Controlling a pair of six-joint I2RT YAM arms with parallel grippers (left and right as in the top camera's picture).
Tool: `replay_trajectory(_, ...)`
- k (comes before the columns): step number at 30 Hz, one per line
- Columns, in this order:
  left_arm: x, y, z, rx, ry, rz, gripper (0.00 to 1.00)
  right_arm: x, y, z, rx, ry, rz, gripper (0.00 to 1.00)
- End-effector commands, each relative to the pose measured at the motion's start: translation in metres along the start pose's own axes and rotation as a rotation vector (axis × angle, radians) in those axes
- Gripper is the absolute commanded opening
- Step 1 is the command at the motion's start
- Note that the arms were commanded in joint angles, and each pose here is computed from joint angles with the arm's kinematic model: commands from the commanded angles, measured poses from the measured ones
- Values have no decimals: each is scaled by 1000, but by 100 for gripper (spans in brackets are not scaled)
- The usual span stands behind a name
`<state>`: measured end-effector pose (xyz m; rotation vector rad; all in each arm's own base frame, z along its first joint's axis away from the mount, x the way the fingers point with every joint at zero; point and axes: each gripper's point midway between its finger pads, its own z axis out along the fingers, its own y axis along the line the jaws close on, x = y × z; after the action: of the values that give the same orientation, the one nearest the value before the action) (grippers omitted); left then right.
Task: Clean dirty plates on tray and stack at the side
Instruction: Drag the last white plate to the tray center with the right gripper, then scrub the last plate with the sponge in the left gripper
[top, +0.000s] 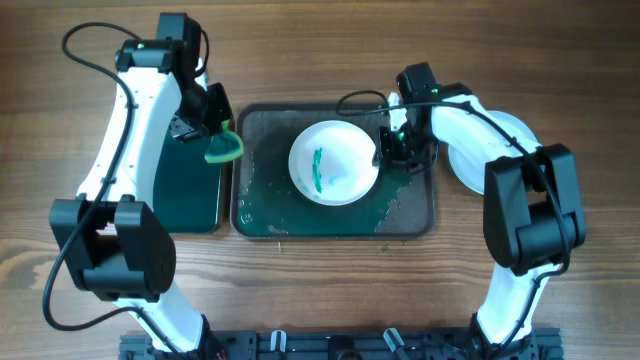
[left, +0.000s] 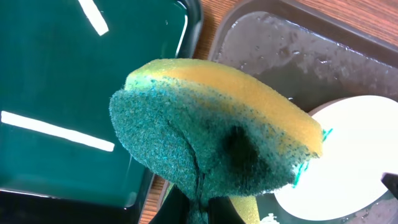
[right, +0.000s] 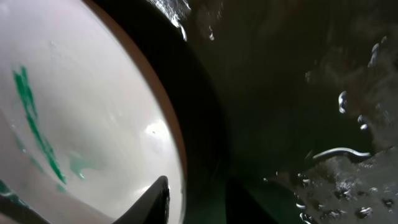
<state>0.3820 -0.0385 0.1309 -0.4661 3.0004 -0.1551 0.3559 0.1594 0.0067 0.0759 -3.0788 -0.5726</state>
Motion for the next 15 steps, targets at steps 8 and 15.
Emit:
replay_trajectory(8, 22, -37, 21, 47, 44, 98, 4, 5, 13, 9, -98, -24, 34, 4)
replay_trajectory(15, 49, -96, 68, 91, 72, 201, 4, 6, 22, 15, -97, -33, 52, 4)
